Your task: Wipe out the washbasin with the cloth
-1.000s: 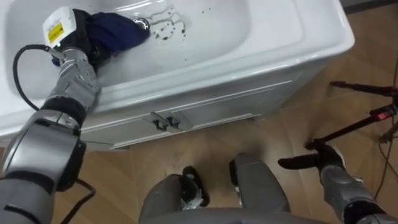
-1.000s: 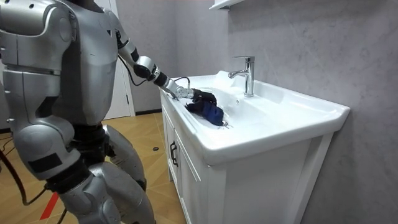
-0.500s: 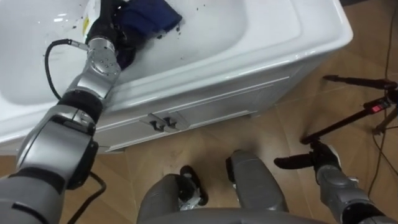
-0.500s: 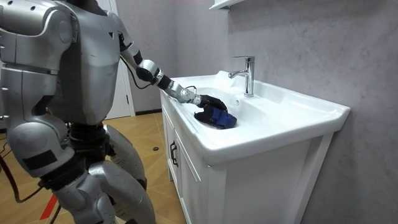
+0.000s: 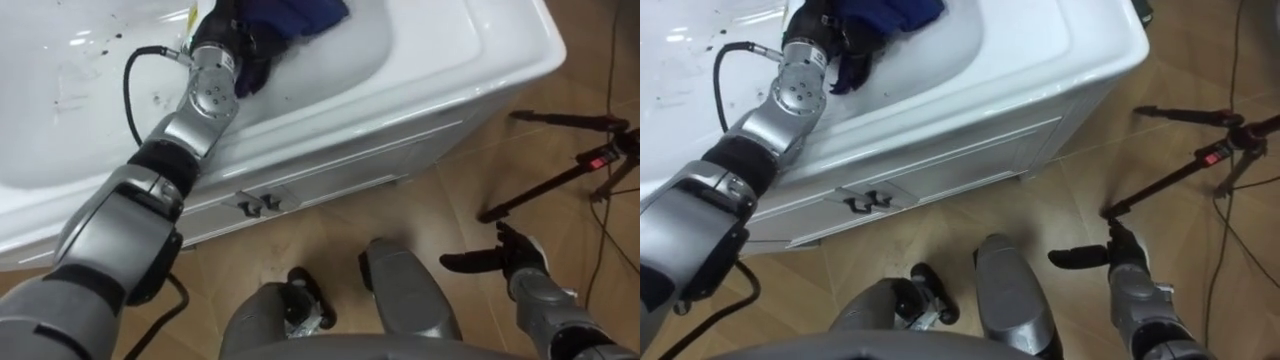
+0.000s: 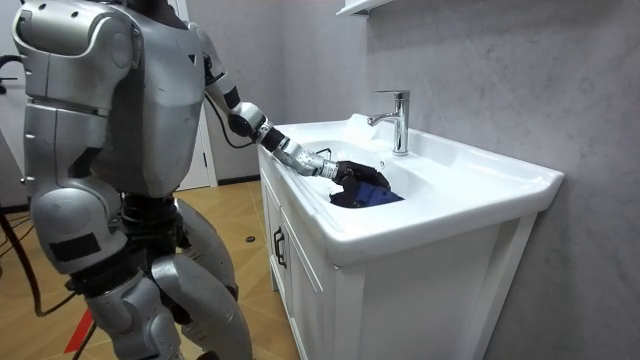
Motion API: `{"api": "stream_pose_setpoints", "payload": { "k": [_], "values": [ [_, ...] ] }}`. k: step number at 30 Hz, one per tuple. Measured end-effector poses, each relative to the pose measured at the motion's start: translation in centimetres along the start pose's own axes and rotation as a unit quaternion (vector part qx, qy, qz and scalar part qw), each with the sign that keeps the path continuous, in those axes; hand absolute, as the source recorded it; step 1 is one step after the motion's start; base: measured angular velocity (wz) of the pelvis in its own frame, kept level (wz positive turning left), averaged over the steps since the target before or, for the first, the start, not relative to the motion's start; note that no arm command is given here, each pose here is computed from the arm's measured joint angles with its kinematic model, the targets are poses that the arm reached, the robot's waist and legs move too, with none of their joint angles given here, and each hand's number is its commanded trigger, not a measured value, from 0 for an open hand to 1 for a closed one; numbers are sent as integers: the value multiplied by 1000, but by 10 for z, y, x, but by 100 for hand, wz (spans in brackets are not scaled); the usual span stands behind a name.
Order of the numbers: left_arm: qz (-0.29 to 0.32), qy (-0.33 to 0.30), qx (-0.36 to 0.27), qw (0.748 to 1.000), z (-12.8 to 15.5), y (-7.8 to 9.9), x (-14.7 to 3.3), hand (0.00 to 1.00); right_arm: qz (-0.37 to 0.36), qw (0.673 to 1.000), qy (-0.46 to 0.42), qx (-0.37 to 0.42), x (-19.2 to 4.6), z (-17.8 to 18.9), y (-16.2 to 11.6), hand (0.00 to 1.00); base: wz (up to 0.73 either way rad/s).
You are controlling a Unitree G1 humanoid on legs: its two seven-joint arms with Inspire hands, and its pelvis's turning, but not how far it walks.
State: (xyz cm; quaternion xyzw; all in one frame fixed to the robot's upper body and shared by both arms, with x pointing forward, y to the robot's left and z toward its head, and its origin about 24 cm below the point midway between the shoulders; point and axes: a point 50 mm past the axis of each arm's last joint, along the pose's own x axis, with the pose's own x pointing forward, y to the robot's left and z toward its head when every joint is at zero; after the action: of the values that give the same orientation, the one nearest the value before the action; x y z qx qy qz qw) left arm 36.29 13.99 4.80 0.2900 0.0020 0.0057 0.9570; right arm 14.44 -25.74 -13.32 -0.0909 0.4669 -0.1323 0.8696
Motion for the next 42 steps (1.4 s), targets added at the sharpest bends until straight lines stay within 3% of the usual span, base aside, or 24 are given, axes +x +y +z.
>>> {"api": "stream_pose_setpoints", "payload": {
  "k": [23, 35, 42],
  "values": [
    [16, -57, 41, 997, 19, -12, -3, 100, 6, 1000, -17, -8, 0, 6, 1, 0, 0],
    [-1, -52, 123, 991, -10, -11, -14, 100, 12, 1000, -13, -7, 0, 6, -5, 0, -3],
    [-49, -37, 211, 976, -49, -8, -36, 100, -10, 999, -7, -30, 1, 3, -19, 0, -6]
  ]
}}
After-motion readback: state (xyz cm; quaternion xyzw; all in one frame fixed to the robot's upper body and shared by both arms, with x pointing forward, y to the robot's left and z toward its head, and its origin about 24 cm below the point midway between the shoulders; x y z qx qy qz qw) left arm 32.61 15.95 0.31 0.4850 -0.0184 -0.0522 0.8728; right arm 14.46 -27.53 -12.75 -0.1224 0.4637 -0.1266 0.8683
